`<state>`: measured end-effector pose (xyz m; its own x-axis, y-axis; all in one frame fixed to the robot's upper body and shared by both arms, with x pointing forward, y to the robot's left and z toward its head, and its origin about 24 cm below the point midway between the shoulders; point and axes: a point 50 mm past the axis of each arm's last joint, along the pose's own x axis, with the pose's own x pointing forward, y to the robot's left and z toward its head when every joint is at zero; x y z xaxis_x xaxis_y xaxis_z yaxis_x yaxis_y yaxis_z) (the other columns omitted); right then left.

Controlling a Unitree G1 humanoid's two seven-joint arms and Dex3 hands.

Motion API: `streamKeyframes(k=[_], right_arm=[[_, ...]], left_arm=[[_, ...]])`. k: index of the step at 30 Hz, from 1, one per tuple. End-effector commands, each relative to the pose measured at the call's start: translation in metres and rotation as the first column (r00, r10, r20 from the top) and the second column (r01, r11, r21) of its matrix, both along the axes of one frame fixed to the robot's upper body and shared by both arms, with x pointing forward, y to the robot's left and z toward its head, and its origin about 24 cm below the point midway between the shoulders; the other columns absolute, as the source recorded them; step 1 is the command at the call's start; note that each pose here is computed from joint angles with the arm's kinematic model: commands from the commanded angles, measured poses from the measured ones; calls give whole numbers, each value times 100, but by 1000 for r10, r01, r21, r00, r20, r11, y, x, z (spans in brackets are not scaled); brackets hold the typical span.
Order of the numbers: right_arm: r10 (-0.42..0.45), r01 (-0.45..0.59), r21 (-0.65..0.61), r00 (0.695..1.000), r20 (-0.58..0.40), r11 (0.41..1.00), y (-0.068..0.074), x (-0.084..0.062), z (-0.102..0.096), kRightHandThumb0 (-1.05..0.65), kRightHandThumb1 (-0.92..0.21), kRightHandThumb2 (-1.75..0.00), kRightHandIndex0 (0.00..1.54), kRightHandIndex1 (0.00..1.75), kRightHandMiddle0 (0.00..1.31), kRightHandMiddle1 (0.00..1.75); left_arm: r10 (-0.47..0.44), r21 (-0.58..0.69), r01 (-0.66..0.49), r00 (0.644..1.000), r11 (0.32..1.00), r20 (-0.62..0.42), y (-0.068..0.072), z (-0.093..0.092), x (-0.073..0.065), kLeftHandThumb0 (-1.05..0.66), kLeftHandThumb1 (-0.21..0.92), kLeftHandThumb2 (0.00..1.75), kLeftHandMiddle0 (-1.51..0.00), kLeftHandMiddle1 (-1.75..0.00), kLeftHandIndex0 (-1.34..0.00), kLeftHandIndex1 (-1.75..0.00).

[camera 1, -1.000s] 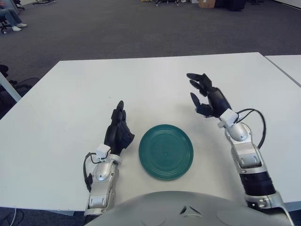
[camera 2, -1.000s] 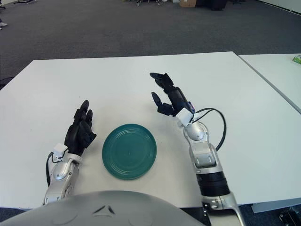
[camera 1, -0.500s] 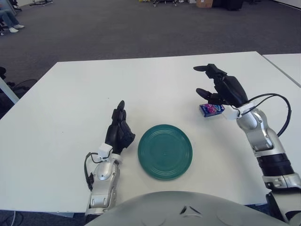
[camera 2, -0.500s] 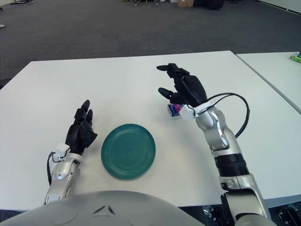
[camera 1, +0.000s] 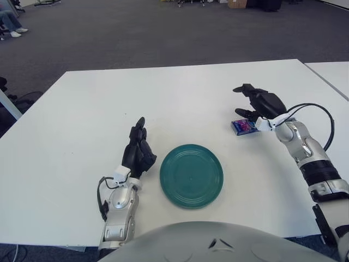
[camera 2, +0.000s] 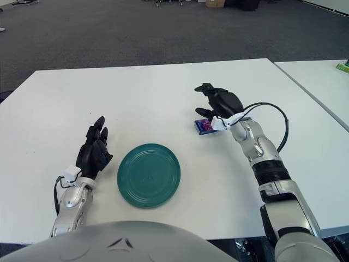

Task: Put the gum into the plate.

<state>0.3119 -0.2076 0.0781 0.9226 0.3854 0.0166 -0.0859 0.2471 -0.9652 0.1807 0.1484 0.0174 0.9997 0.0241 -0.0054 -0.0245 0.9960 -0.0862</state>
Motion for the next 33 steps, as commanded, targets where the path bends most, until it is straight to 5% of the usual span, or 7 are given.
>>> streamKeyframes(k=[1,33], right_arm=[[13,-14,-55,1000,-21,998,-7,2,0,-84,-92,-59,35,0,0,74],[96,-153,-214,962,-255,965,-18,-18,-32,-82,-92,-59,30,0,0,45]], left_arm=[[6,4,-6,1000,1000,11,3,3,4,-102,92,101,-16,-2,0,-44],[-10,6,10,1000,1000,8,3,-1,6,-97,92,102,-24,-1,0,-51]])
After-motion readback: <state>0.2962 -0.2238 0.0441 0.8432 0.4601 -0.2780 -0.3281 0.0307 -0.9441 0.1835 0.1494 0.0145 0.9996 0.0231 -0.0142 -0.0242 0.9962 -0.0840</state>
